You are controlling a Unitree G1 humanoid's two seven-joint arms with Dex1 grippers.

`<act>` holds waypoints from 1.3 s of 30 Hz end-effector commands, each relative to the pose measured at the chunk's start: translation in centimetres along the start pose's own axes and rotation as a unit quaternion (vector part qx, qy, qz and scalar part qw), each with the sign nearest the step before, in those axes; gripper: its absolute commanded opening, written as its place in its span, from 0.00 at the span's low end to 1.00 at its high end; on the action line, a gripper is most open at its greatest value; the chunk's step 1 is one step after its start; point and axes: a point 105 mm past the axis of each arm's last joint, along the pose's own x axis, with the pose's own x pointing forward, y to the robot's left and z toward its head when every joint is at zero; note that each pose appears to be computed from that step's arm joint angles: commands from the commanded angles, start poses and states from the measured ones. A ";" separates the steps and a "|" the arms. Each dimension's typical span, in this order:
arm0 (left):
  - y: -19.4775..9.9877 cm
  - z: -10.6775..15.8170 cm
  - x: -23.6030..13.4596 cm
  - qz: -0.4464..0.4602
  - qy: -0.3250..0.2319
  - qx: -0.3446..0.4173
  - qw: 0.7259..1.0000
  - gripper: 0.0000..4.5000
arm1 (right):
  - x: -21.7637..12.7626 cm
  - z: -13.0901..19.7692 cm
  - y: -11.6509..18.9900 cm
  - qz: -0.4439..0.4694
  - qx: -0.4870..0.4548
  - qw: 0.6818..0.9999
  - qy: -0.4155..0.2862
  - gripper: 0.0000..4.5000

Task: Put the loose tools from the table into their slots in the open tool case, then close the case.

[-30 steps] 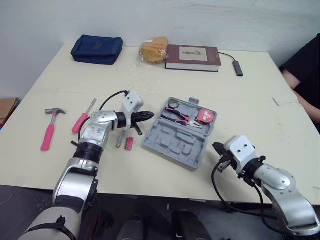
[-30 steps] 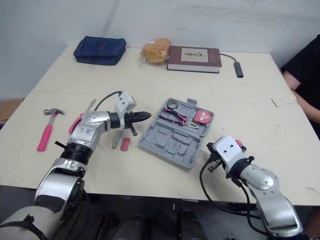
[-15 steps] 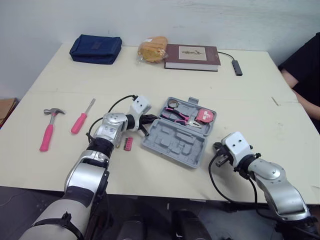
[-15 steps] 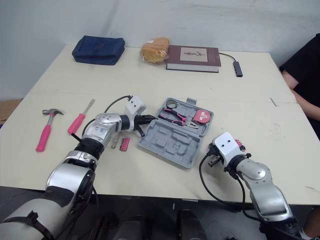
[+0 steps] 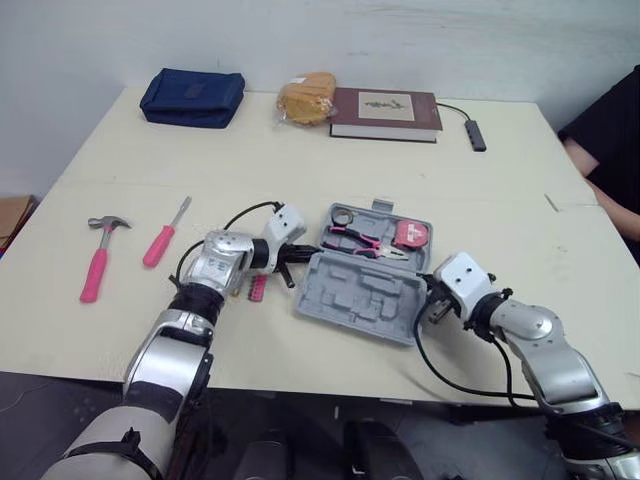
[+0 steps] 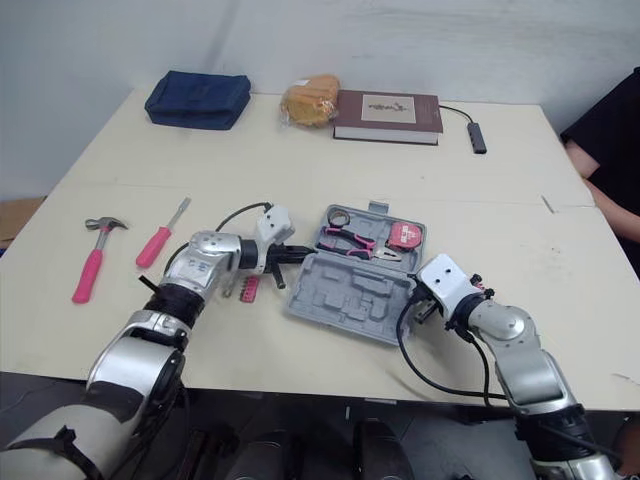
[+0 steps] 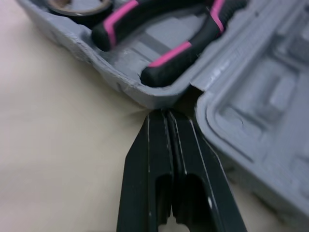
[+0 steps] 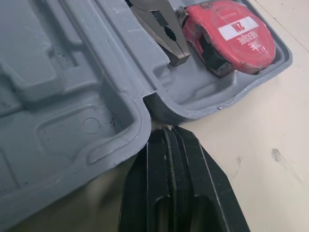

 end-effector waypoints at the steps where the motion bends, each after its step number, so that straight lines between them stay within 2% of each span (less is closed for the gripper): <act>1: -1.8 2.1 -0.3 -0.048 -0.012 0.060 0.997 0.00 | -0.8 1.4 1.0 0.034 -0.018 0.999 -0.024 0.01; 7: -3.9 1.0 -1.4 -0.084 0.017 0.087 0.993 0.00 | -1.8 1.9 3.1 0.091 -0.028 0.995 -0.032 0.01; 15: -5.2 0.1 -2.7 -0.080 0.024 0.070 0.994 0.00 | -1.2 2.0 3.8 0.099 -0.027 0.994 -0.034 0.01; 23: -4.3 -0.4 -4.0 -0.044 0.032 0.059 0.997 0.00 | -1.1 1.9 4.4 0.115 -0.023 0.993 -0.030 0.01; 29: -3.7 -0.2 -5.5 -0.041 0.034 0.065 0.996 0.00 | -2.3 1.7 3.3 0.097 -0.029 0.994 -0.035 0.01; 30: -3.5 0.0 -6.1 -0.037 0.031 0.072 0.996 0.00 | -2.7 1.8 3.0 0.092 -0.030 0.994 -0.042 0.01; 34: -3.9 1.1 -9.2 -0.047 -0.038 0.075 0.995 0.00 | -5.8 1.7 2.0 0.082 -0.067 0.992 -0.072 0.01; 39: -2.5 0.5 -12.9 0.013 -0.086 0.064 0.994 0.00 | -9.7 1.8 1.2 0.068 -0.056 0.990 -0.109 0.01</act>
